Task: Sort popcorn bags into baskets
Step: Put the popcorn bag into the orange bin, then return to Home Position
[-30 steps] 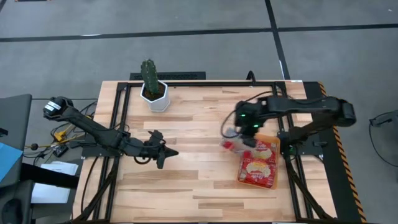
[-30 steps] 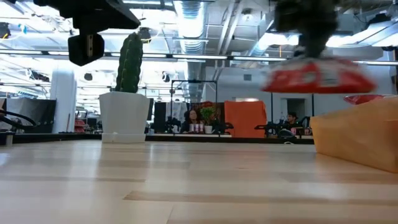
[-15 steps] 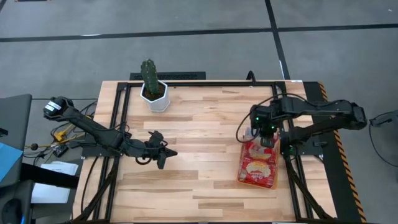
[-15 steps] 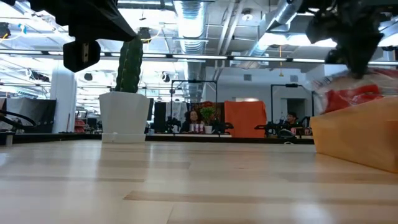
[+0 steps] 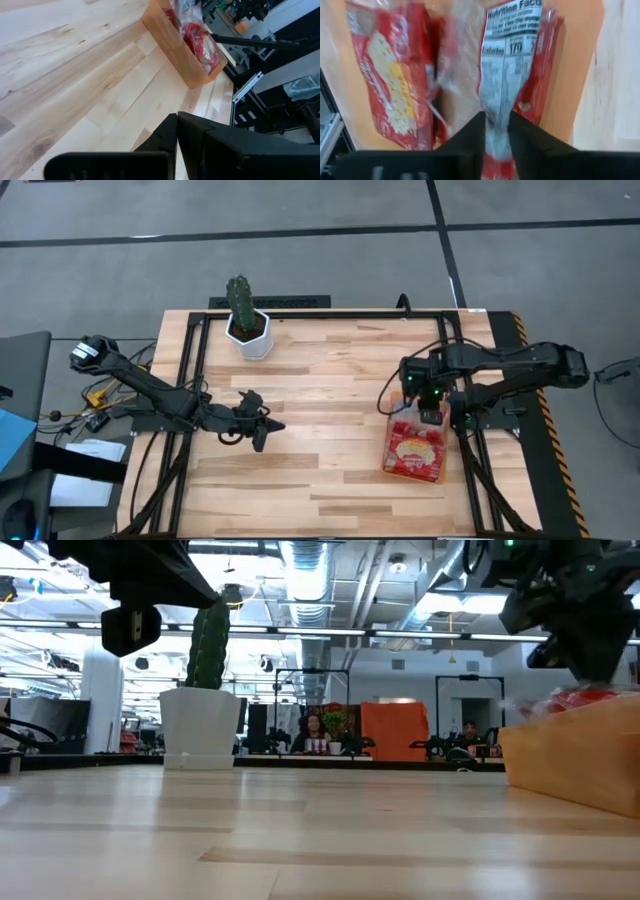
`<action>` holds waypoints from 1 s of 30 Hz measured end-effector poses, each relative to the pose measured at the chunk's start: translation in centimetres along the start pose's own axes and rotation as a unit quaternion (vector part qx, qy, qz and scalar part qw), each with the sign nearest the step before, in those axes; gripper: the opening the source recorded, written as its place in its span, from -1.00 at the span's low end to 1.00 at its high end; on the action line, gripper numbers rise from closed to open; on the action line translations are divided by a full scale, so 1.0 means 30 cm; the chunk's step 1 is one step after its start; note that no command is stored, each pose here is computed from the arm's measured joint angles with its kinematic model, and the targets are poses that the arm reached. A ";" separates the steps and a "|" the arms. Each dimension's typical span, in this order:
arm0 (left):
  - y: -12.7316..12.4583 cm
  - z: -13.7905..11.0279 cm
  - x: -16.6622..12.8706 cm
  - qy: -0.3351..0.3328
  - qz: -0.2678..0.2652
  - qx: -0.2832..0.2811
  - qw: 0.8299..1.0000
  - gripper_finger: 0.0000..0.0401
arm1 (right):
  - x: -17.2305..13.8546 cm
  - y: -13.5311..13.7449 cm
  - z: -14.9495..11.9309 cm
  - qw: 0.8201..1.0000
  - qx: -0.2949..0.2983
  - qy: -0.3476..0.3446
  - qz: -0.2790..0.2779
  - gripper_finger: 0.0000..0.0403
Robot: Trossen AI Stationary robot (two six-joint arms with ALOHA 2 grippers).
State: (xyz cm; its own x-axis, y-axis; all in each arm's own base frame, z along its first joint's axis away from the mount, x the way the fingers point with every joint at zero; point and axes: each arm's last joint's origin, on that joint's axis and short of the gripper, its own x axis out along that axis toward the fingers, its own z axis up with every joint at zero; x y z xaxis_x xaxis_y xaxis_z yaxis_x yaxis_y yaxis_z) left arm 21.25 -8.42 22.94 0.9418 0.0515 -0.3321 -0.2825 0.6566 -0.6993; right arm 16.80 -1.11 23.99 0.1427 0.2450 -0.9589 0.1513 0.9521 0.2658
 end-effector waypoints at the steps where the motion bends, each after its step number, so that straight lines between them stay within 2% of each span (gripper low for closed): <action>1: 0.001 0.000 0.000 0.000 0.001 0.001 1.000 -1.00 | 0.009 -0.003 -0.005 1.000 0.002 0.006 0.000 -0.48; 6: 0.009 0.000 0.000 -0.016 0.023 -0.004 1.000 -1.00 | 0.012 -0.010 -0.009 1.000 0.013 0.008 -0.002 -0.14; 12: 0.007 0.032 -0.012 -0.039 0.018 0.023 0.999 -1.00 | -0.083 -0.004 -0.008 0.998 0.029 -0.056 -0.014 0.10; 14: 0.001 0.060 -0.031 -0.054 0.003 0.015 0.998 -1.00 | -0.139 0.006 -0.010 0.994 0.043 -0.097 -0.009 0.13; 17: -0.023 0.115 -0.080 -0.081 -0.047 0.021 0.995 -1.00 | -0.236 0.030 -0.027 0.986 0.051 -0.159 0.000 0.14; 20: -0.048 0.167 -0.154 -0.118 -0.101 0.074 0.985 -1.00 | -0.338 0.062 -0.069 0.974 0.030 -0.222 0.011 0.13; 23: -0.054 0.214 -0.235 -0.166 -0.120 0.127 0.971 -1.00 | -0.419 0.084 -0.122 0.964 0.011 -0.265 0.017 0.11; 25: -0.050 0.241 -0.287 -0.196 -0.128 0.123 0.964 -1.00 | -0.458 0.094 -0.155 0.947 0.001 -0.320 0.023 0.10; 26: -0.048 0.254 -0.313 -0.212 -0.132 0.124 0.960 -1.00 | -0.477 0.100 -0.169 0.933 -0.019 -0.360 0.027 0.10; 28: -0.044 0.273 -0.358 -0.241 -0.139 0.162 0.947 -1.00 | -0.505 0.111 -0.210 0.892 -0.059 -0.446 0.039 0.10; 30: -0.038 0.280 -0.397 -0.254 -0.169 0.208 0.929 -1.00 | -0.513 0.113 -0.273 0.849 -0.086 -0.519 0.051 0.11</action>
State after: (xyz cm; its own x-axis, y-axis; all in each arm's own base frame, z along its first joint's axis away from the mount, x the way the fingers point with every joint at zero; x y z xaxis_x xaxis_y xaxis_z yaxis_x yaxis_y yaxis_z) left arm 11.90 -3.47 33.00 0.9581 0.0687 0.2780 0.0405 0.9284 -0.3693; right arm 7.11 -0.17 38.83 0.9454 0.1197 -0.3031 -0.0461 0.9699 0.2391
